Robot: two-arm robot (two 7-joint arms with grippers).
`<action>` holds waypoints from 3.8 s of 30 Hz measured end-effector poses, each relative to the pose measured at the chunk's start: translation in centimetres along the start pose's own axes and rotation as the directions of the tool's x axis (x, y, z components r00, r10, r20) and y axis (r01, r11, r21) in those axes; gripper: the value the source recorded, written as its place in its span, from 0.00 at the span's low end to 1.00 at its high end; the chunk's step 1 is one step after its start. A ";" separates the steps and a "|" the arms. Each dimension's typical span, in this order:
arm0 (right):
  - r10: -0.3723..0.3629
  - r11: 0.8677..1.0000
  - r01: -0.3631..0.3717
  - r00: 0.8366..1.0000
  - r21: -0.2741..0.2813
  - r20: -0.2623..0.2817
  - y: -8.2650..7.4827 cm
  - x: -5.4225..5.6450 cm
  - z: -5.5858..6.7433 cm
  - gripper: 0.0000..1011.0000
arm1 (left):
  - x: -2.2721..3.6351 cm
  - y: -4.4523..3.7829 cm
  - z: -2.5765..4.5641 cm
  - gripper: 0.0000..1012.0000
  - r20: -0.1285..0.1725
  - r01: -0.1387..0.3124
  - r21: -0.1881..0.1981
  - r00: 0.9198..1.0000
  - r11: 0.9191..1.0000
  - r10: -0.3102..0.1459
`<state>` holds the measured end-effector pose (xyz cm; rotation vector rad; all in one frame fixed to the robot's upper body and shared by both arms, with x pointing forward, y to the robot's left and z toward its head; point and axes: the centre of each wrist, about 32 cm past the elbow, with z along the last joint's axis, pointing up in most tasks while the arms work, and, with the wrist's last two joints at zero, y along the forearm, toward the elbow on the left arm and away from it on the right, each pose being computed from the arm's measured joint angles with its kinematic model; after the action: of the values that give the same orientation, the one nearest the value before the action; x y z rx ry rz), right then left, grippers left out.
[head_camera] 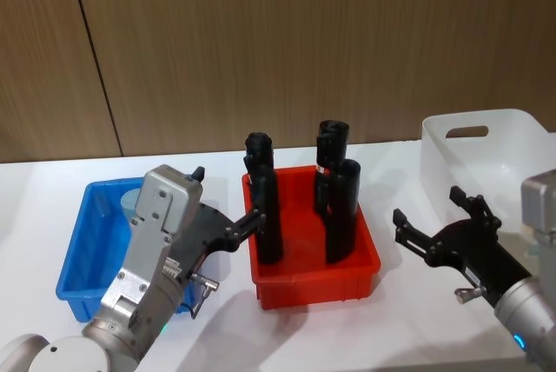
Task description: Pick the cotton swabs from the blue box and place them into the white box.
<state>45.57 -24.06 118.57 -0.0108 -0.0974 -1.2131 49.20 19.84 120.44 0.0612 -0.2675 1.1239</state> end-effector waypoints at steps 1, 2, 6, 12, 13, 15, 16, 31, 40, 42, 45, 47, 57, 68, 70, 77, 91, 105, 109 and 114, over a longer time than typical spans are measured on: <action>0.003 1.000 -0.003 1.000 -0.003 0.003 0.1 0.1 -0.1 0.99 | 0.00 0.00 0.00 0.99 0.000 0.000 0.000 1.000 1.000 0.000; 0.008 1.000 -0.008 1.000 -0.007 0.006 0.3 0.3 -0.2 0.99 | 0.00 0.00 0.00 0.99 0.000 0.000 0.000 1.000 1.000 0.000; 0.027 1.000 -0.027 1.000 -0.012 0.012 1.2 0.8 -0.6 0.99 | 0.00 0.00 0.00 0.99 0.000 0.000 0.000 1.000 1.000 0.000; 0.061 0.998 -0.061 0.998 -0.016 0.009 2.9 1.9 -1.1 0.99 | 0.00 0.00 0.00 0.99 0.000 0.000 0.000 1.000 1.000 0.000; 0.065 0.998 -0.065 0.998 -0.015 0.007 3.1 2.0 -1.2 0.99 | 0.00 0.00 0.00 0.99 0.000 0.000 0.000 1.000 1.000 0.000; 0.081 0.997 -0.081 0.997 -0.016 0.002 3.9 2.4 -1.4 0.99 | 0.00 0.00 0.00 0.99 0.000 0.000 0.000 1.000 1.000 0.000; 0.090 0.996 -0.090 0.996 -0.016 -0.004 4.3 2.6 -1.5 0.99 | 0.00 0.00 0.00 0.99 0.000 0.000 0.000 1.000 1.000 0.000; 0.201 0.979 -0.201 0.975 0.011 -0.094 8.6 4.7 -2.9 0.99 | 0.00 0.00 0.00 0.99 0.000 0.000 0.000 1.000 1.000 0.000; 0.259 0.966 -0.257 0.957 0.028 -0.133 11.0 5.4 -3.6 0.99 | 0.00 0.00 0.00 0.99 0.000 0.000 0.000 1.000 1.000 0.000; 0.270 0.963 -0.269 0.953 0.029 -0.138 11.5 5.6 -3.8 0.99 | 0.00 0.00 0.00 0.99 0.000 0.000 0.000 1.000 1.000 0.000; 0.285 0.959 -0.283 0.948 0.030 -0.143 12.1 5.8 -3.9 0.99 | 0.00 0.00 0.00 0.99 0.000 0.000 0.000 1.000 1.000 0.000; 0.290 0.957 -0.289 0.946 0.028 -0.146 12.4 5.8 -4.1 0.99 | 0.00 0.00 0.00 0.99 0.000 0.000 0.000 1.000 1.000 0.000; 0.322 0.946 -0.323 0.934 0.020 -0.157 14.0 6.3 -4.7 0.99 | 0.00 0.00 0.00 0.99 0.000 0.000 0.000 1.000 1.000 0.000; 0.343 0.938 -0.347 0.925 0.003 -0.162 15.5 6.7 -5.4 0.99 | 0.00 0.00 0.00 0.99 0.000 0.000 0.000 1.000 1.000 0.000; 0.344 0.937 -0.349 0.925 0.000 -0.160 15.8 6.8 -5.5 0.99 | 0.00 0.00 0.00 0.99 0.000 0.000 0.000 1.000 1.000 0.000; 0.349 0.935 -0.354 0.924 -0.005 -0.159 16.4 6.9 -5.7 0.99 | 0.00 0.00 0.00 0.99 0.000 0.000 0.000 1.000 1.000 0.000; 0.360 0.931 -0.366 0.922 -0.012 -0.143 17.4 7.0 -5.9 0.78 | 0.00 0.00 0.00 0.99 0.000 0.000 0.000 1.000 1.000 0.000; 0.374 0.926 -0.377 0.919 -0.002 -0.127 18.1 7.0 -5.4 0.50 | 0.00 0.00 0.00 0.99 0.000 0.000 0.000 1.000 1.000 0.000; 0.380 0.925 -0.381 0.918 0.017 -0.116 18.2 6.9 -4.7 0.47 | 0.00 0.00 0.00 0.99 0.000 0.000 0.000 1.000 1.000 0.000; 0.378 0.926 -0.376 0.920 0.044 -0.106 18.0 6.8 -3.7 0.45 | 0.00 0.00 0.00 0.99 0.000 0.000 0.000 1.000 1.000 0.000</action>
<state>65.06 -24.36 116.26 0.0566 -0.0086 -0.8232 49.20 19.84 120.44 0.0612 -0.2675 1.1237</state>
